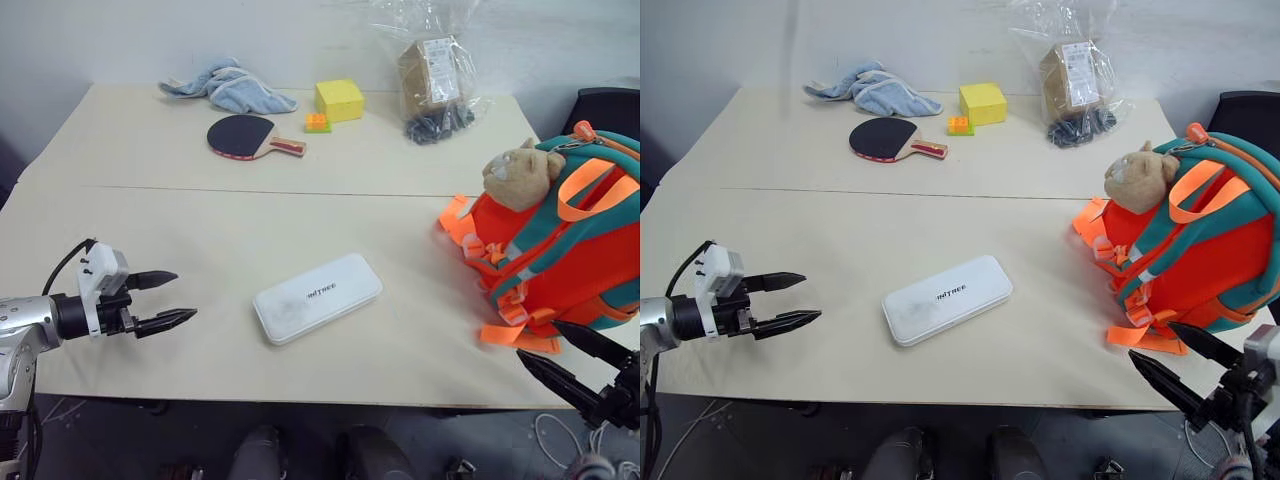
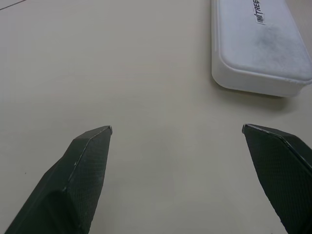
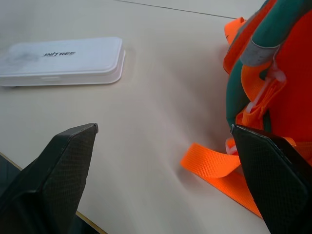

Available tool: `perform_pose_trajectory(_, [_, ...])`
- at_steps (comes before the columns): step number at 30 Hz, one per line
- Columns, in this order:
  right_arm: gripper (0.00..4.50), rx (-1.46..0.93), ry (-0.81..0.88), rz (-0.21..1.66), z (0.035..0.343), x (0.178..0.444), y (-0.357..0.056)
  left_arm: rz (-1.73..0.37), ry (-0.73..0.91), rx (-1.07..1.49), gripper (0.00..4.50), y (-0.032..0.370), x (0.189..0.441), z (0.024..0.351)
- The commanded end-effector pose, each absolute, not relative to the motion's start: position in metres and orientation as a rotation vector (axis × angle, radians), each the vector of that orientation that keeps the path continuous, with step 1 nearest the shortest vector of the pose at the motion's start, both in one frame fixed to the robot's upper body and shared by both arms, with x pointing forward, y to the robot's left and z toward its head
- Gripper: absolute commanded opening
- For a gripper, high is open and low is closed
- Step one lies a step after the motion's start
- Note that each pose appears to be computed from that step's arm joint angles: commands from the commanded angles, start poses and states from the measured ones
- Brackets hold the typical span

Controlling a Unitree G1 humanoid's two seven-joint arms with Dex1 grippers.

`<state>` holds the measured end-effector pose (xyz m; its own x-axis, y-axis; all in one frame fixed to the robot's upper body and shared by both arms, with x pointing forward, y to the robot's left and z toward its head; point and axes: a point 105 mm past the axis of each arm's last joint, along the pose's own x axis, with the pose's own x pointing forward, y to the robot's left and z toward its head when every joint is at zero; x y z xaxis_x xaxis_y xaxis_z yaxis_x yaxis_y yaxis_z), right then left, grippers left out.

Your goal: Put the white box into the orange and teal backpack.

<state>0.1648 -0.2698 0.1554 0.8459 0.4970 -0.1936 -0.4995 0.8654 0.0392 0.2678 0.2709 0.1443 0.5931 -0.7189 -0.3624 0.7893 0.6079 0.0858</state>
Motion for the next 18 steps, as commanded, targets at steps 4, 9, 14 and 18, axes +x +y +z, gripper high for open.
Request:
perform_pose_trajectory(4, [4.47, -0.040, 0.189, 0.509, 0.158, 0.169, -0.274, -0.789, 0.294, 0.349, 4.50, 0.284, 0.280, 0.149])
perform_pose_trajectory(9, [4.47, -0.046, 0.187, 0.503, 0.158, 0.170, -0.274, -0.809, 0.289, 0.321, 4.50, 0.280, 0.279, 0.152])
perform_pose_trajectory(14, [4.47, -0.056, 0.193, 0.508, 0.158, 0.169, -0.272, -0.826, 0.293, 0.312, 4.50, 0.277, 0.276, 0.151])
perform_pose_trajectory(18, [4.09, -0.089, 0.203, 0.615, 0.160, 0.168, -0.253, -0.912, 0.310, 0.316, 4.50, 0.262, 0.265, 0.149])
